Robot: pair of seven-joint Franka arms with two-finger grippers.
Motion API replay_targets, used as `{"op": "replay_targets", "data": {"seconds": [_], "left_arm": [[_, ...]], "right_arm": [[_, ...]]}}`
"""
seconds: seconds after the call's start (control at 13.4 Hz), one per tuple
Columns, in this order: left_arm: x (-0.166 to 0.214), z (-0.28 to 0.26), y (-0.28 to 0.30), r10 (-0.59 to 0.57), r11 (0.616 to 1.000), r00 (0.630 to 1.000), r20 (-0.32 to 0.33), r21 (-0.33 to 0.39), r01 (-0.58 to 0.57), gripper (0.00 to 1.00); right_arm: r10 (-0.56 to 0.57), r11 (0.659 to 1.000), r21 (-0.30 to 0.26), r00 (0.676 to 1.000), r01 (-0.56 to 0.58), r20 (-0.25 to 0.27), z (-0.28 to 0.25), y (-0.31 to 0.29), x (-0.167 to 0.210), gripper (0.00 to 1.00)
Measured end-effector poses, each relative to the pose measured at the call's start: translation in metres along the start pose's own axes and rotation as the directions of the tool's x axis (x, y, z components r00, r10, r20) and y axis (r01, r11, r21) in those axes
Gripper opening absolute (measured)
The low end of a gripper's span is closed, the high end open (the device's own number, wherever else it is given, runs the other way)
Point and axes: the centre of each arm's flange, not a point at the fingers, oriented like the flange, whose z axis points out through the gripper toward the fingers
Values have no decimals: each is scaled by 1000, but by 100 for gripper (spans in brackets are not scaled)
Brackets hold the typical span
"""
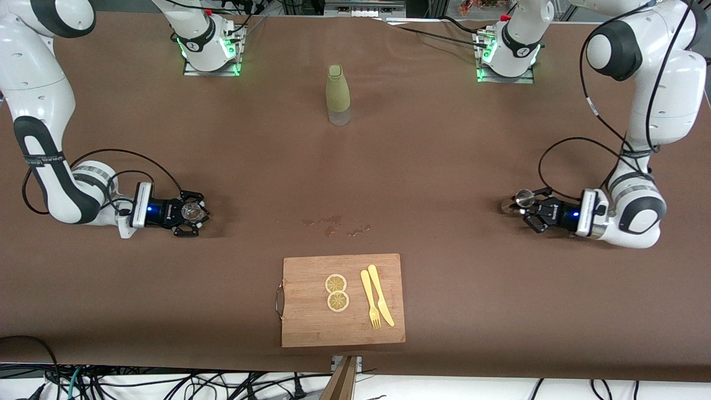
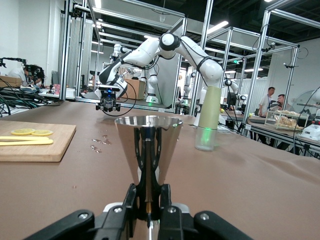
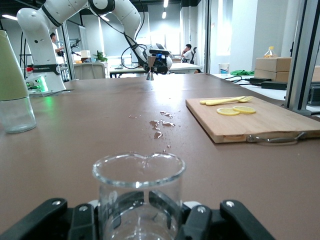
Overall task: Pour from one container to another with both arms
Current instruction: 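Lower the glass cup with the right gripper while the left gripper lowers the jigger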
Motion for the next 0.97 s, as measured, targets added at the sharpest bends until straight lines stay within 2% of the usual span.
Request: {"op": "replay_targets", "data": {"seconds": [0.37, 0.6, 0.97], "left_arm": [[-9, -41, 35, 83, 996, 996, 11, -9, -83, 21], [-13, -60, 49, 116, 993, 993, 29, 12, -116, 21], [-19, -77, 63, 153, 987, 988, 36, 40, -154, 21]], "right_arm": [[-6, 1000, -2, 1000, 6, -28, 8, -13, -32, 12], [-12, 1000, -6, 999, 12, -45, 12, -18, -45, 15], [0, 1000, -14, 998, -1, -58, -6, -24, -49, 67]]}}
